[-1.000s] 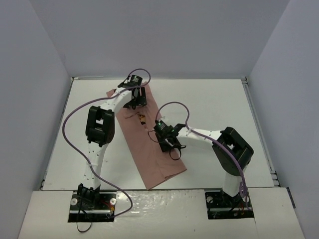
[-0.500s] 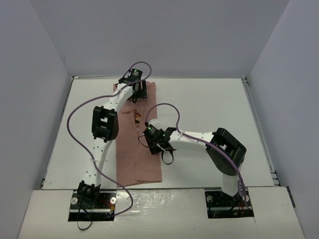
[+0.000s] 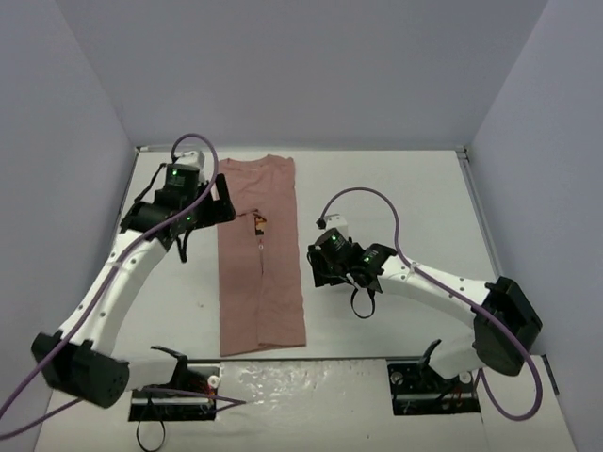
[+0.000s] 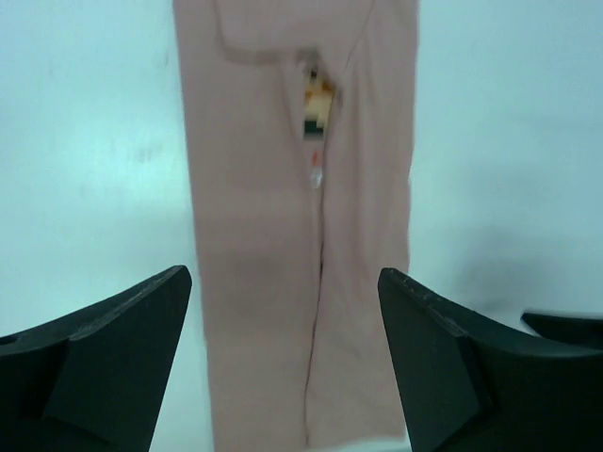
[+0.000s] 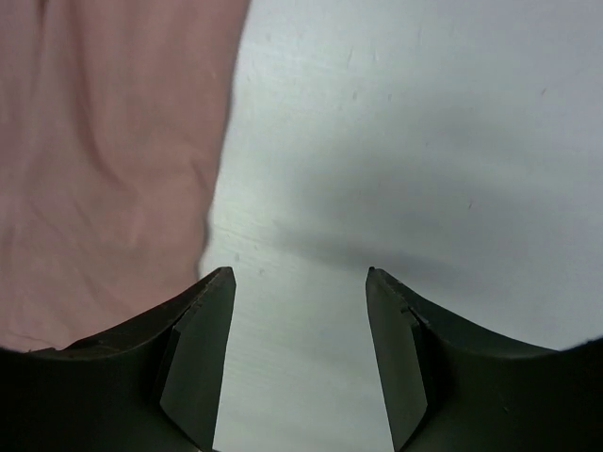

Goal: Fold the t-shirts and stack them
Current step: Rotate the tshirt 90 degrees, then grab the bottom of the folded rectangular tshirt with both arms

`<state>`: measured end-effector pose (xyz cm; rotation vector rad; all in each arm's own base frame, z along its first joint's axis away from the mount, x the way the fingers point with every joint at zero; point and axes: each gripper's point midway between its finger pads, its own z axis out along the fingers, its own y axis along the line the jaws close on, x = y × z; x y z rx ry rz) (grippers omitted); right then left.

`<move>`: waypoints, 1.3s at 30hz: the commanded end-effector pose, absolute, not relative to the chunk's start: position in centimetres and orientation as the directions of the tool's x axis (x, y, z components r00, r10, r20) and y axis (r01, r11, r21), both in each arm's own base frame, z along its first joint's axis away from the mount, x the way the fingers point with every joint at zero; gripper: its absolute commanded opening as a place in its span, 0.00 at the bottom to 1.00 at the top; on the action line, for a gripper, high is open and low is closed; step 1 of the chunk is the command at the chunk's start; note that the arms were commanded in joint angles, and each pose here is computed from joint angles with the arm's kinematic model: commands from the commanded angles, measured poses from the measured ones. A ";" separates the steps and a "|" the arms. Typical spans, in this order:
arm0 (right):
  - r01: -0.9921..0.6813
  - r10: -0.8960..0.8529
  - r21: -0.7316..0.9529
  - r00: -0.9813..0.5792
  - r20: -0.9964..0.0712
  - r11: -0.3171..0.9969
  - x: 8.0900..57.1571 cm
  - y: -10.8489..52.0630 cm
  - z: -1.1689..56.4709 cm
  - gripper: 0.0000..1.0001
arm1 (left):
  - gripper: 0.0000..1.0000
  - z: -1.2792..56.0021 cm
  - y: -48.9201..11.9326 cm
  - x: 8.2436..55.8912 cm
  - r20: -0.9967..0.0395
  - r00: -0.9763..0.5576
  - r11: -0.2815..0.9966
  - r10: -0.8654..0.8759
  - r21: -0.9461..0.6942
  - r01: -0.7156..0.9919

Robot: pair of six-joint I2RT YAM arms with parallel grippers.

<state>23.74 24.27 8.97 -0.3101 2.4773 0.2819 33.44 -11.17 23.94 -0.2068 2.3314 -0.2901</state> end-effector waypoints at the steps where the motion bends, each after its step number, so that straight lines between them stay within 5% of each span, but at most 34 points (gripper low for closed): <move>1: -0.320 -0.207 0.116 -0.808 -0.551 0.940 21.0 25.7 6.7 0.55 | 0.78 15.5 -10.6 25.1 -0.450 -0.840 0.937 -0.303 -0.301 -0.177; 6: -0.354 -0.250 0.090 -0.795 -0.552 0.931 20.1 28.7 5.5 0.55 | 0.78 11.1 -10.6 20.2 -0.335 -0.856 0.898 -0.393 -0.343 -0.277; 16: -0.346 -0.280 0.026 -0.799 -0.532 0.938 19.4 31.6 1.8 0.55 | 0.78 5.8 -9.5 18.5 -0.264 -0.876 0.906 -0.403 -0.252 -0.341; 29: -0.255 -0.286 -0.132 -0.813 -0.507 0.958 22.0 25.3 -1.0 0.54 | 0.73 -0.2 -9.5 22.9 -0.185 -0.920 0.938 -0.346 -0.051 -0.343; 39: -0.226 -0.250 -0.112 -0.804 -0.539 0.968 25.3 23.2 1.7 0.54 | 0.70 2.8 -10.2 29.5 -0.277 -0.916 0.955 -0.291 -0.029 -0.294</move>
